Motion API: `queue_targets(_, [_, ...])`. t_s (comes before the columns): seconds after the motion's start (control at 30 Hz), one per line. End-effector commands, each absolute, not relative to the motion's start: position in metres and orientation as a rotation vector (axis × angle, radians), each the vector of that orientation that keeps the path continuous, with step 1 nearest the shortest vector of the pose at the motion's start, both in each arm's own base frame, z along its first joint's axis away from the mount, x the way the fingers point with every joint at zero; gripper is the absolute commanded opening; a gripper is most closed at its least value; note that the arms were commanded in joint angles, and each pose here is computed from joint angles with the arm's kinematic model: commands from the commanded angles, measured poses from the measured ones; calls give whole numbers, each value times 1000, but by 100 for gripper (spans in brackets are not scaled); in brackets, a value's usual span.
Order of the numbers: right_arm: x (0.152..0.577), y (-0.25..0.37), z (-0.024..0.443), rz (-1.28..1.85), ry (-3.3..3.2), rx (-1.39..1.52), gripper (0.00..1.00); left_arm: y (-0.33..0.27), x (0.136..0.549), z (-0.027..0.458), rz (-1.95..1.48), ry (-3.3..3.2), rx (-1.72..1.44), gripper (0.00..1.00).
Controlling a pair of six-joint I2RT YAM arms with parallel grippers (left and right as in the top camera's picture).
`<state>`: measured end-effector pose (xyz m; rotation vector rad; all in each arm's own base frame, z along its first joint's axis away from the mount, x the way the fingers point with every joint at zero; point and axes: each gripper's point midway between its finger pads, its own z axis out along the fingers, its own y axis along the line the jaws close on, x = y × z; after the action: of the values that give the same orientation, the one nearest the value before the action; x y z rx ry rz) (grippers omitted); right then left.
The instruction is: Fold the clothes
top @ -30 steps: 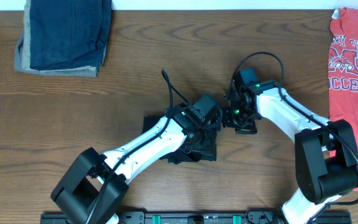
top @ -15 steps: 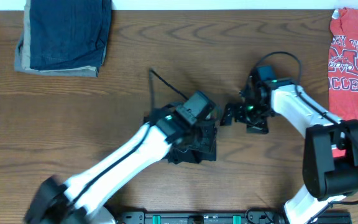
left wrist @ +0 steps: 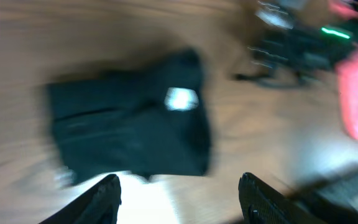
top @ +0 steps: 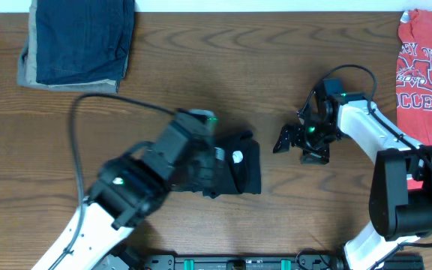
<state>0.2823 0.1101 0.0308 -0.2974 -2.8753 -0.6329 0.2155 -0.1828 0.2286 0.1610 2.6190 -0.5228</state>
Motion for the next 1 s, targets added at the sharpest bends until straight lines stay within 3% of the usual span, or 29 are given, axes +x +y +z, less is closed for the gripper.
queue_targets(0.0, [306, 115, 78, -734, -2981, -256, 85, -129, 235, 224, -299, 2618, -67, 62])
queue_targets(0.1, [312, 122, 120, -796, -3075, -168, 77, -96, 237, 208, -203, 2683, -218, 62])
queue_targets(0.13, [313, 126, 133, -828, -3104, -128, 66, -87, 239, 204, -178, 2699, -265, 62])
queue_targets(0.17, [313, 131, 145, -866, -3133, -84, 46, -79, 241, 201, -158, 2710, -307, 62])
queue_targets(0.23, [311, 142, 165, -922, -3187, -3, 22, -65, 246, 194, -121, 2728, -392, 63])
queue_targets(0.27, [309, 148, 173, -939, -3203, 39, 11, -58, 250, 190, -105, 2735, -432, 63])
queue_targets(0.33, [300, 160, 179, -953, -3202, 113, 1, -48, 256, 182, -76, 2753, -495, 63])
queue_targets(0.67, [254, 238, 147, -934, -3004, 454, 1, -36, 262, 141, 34, 2905, -586, 63])
queue_targets(0.97, [252, 245, 74, -779, -2848, 367, 1, -35, 259, 135, 56, 2941, -589, 63])
